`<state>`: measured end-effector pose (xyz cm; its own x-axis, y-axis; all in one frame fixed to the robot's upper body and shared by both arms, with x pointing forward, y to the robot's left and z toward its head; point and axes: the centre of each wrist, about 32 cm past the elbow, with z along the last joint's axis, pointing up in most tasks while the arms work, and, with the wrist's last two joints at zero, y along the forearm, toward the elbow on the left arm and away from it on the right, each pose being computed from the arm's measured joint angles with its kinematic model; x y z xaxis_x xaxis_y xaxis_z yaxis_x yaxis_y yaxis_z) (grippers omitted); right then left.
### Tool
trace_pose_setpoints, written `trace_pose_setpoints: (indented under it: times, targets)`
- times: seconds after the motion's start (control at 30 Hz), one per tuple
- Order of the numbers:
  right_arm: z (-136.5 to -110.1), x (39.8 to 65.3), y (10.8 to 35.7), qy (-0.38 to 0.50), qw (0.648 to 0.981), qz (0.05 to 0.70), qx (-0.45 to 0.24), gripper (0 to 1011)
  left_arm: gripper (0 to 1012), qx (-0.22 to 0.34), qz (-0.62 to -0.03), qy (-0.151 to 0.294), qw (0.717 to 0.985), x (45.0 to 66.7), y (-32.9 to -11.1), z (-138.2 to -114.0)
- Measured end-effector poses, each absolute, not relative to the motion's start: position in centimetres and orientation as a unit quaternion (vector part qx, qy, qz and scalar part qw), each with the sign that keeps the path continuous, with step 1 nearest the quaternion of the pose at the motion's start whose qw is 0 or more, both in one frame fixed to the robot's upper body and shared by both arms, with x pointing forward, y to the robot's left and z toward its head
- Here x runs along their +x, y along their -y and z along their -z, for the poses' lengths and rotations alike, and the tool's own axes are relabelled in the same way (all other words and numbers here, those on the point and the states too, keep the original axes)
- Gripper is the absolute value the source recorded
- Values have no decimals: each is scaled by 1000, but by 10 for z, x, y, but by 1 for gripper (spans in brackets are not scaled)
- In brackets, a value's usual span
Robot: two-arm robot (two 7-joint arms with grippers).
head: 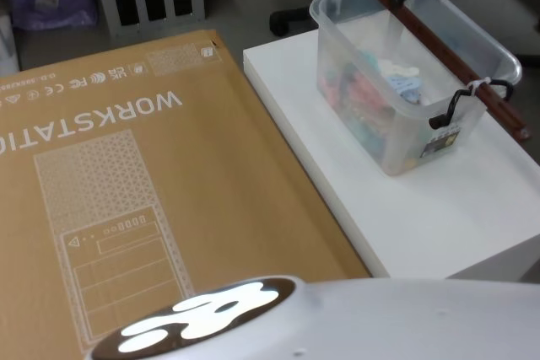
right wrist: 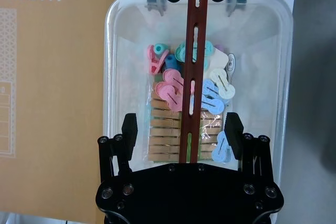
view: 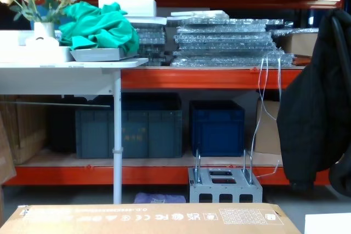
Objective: Use one hand to grasp the basket and place it at the designated location.
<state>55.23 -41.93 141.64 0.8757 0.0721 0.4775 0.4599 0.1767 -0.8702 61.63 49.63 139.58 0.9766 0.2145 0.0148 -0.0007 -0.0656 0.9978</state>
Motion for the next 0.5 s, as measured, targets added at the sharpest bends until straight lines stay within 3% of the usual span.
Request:
trace_pose_setpoints:
  times: [0.5]
  targets:
    - [-1393, 570, 415, 191, 739, 102, -638, 1001, 0, 726, -79, -74, 680, 616, -496, -1396]
